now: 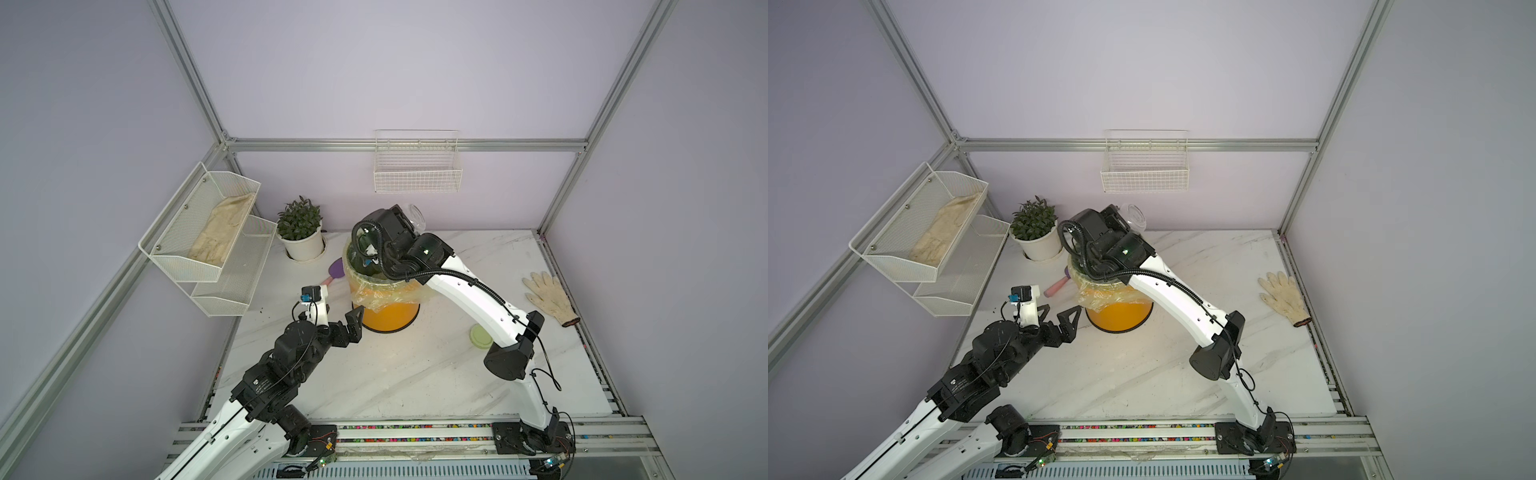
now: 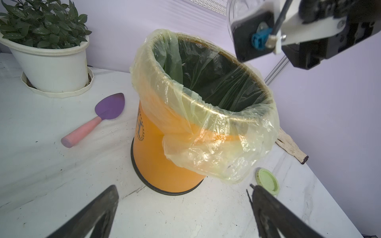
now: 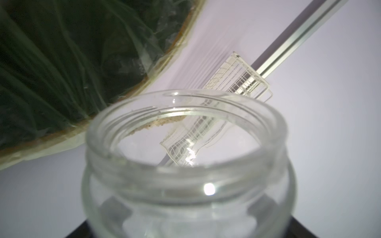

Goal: Empty expired oatmeal from jars
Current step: Pour the expired oatmeal into the trash bin.

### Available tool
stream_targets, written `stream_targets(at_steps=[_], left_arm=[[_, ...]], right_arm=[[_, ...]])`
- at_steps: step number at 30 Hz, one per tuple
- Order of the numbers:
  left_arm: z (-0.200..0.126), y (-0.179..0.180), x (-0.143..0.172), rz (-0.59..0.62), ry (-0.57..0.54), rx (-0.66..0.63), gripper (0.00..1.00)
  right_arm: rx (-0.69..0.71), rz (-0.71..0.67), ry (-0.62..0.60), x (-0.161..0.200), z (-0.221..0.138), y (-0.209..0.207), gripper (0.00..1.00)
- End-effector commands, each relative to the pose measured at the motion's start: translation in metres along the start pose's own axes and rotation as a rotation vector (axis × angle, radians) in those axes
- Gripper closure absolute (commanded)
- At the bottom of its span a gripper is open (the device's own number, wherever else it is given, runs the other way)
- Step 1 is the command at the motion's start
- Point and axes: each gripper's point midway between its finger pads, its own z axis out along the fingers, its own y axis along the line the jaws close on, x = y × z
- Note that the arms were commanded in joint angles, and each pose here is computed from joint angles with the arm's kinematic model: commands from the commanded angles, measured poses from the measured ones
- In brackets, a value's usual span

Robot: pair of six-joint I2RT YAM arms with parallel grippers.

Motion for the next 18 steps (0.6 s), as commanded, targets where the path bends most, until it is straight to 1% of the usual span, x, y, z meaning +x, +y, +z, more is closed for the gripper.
stream_targets(at_steps=[1,2,3,4,6,8,9,10,11,12,13,14,15,16,17,18], left_arm=[[-0.011,-0.012,-0.029,-0.02,-0.07,0.041,0.0],[-0.011,-0.011,-0.028,-0.02,-0.07,0.037,0.0],[-0.012,-0.01,-0.029,-0.02,-0.073,0.036,0.0],[-0.011,-0.01,-0.029,-0.02,-0.072,0.036,0.0],[-0.012,-0.01,-0.03,-0.021,-0.073,0.036,0.0],[-0.012,-0.011,-0.031,-0.022,-0.077,0.038,0.0],[-0.012,-0.011,-0.031,-0.022,-0.075,0.035,0.0],[-0.012,-0.011,-0.031,-0.023,-0.076,0.033,0.0],[-0.012,-0.012,-0.032,-0.022,-0.075,0.038,0.0],[-0.011,-0.013,-0.032,-0.02,-0.07,0.043,0.0],[-0.012,-0.015,-0.033,-0.019,-0.07,0.047,0.0],[-0.012,-0.016,-0.033,-0.015,-0.068,0.051,0.0],[-0.013,-0.015,-0.034,-0.014,-0.068,0.05,0.0],[-0.014,-0.015,-0.034,-0.016,-0.072,0.047,0.0],[-0.015,-0.014,-0.034,-0.017,-0.076,0.045,0.0],[-0.016,-0.013,-0.035,-0.018,-0.077,0.044,0.0]], right_arm=[[-0.077,-0.067,0.074,-0.001,0.002,0.025,0.97],[-0.012,-0.034,0.077,0.003,-0.002,0.003,0.97],[0.025,-0.051,0.1,0.012,-0.005,-0.011,0.97],[0.042,-0.073,0.117,0.018,-0.009,-0.018,0.97],[0.064,-0.123,0.111,0.018,-0.015,-0.026,0.97],[0.12,-0.088,0.084,0.012,-0.023,-0.042,0.97],[0.122,-0.083,0.088,0.01,-0.022,-0.043,0.97],[0.086,-0.111,0.111,0.006,-0.017,-0.033,0.97],[0.017,-0.165,0.134,0.004,-0.012,-0.011,0.98],[-0.024,-0.179,0.133,-0.002,-0.012,0.005,0.98],[-0.036,-0.204,0.122,-0.007,-0.015,0.011,0.98],[0.002,-0.186,0.073,-0.011,-0.022,-0.001,0.98],[0.064,-0.147,0.033,-0.013,-0.025,-0.021,0.97],[0.071,-0.133,0.05,-0.01,-0.02,-0.025,0.97],[0.003,-0.174,0.111,-0.006,-0.009,-0.006,0.97],[-0.071,-0.243,0.143,-0.006,-0.004,0.019,0.98]])
